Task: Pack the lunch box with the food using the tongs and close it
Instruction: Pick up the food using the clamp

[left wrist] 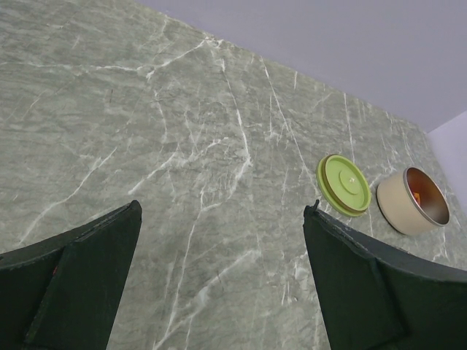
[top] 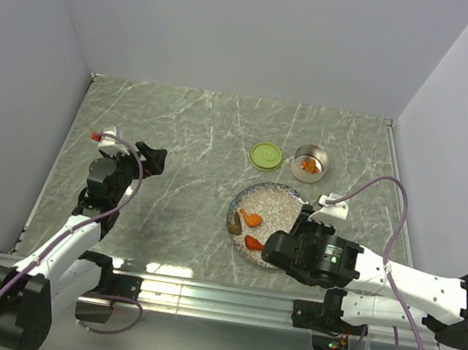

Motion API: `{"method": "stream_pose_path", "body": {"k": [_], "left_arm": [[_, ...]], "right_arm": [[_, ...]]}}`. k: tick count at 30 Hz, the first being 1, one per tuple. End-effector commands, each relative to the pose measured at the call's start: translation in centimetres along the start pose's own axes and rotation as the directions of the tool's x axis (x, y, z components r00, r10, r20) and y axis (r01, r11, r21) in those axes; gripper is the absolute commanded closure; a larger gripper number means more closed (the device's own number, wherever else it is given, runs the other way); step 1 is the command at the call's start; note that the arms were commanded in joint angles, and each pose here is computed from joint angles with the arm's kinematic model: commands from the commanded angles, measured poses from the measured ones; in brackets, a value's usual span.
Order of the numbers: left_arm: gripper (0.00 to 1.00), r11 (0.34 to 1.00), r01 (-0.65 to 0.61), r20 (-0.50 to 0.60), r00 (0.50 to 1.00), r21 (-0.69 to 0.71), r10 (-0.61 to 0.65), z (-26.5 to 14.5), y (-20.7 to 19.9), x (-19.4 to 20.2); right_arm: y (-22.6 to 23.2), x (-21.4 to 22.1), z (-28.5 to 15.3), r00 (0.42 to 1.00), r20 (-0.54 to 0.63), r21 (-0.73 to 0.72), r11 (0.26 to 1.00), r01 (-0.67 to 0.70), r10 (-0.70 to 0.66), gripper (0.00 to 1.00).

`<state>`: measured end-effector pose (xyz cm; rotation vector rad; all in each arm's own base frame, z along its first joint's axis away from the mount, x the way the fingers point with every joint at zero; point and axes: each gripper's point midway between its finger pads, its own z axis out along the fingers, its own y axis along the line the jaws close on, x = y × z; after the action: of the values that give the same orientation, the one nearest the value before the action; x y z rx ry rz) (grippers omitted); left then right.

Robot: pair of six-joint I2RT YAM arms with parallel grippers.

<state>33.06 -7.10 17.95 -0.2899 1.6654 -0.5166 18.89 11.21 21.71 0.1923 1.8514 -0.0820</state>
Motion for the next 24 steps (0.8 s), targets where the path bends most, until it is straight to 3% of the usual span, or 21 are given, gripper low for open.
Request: {"method": "stream_pose_path", "body": {"k": [1,24], "left_arm": [[0.01,0.998,-0.020,0.085,0.996,0.055,0.015,0.2,-1.7,-3.0],[0.01,0.998,-0.018,0.083,0.996,0.065,0.013,0.2,-1.8,-2.9]], "right_arm": [[-0.1,-1.8,-0.1,0.996,0.063,0.004,0.998,-0.069,0.068,0.56],[1.0,-0.3,0.6,0.995,0.072,-0.015,0.998,-0.062,0.063,0.53]]}}
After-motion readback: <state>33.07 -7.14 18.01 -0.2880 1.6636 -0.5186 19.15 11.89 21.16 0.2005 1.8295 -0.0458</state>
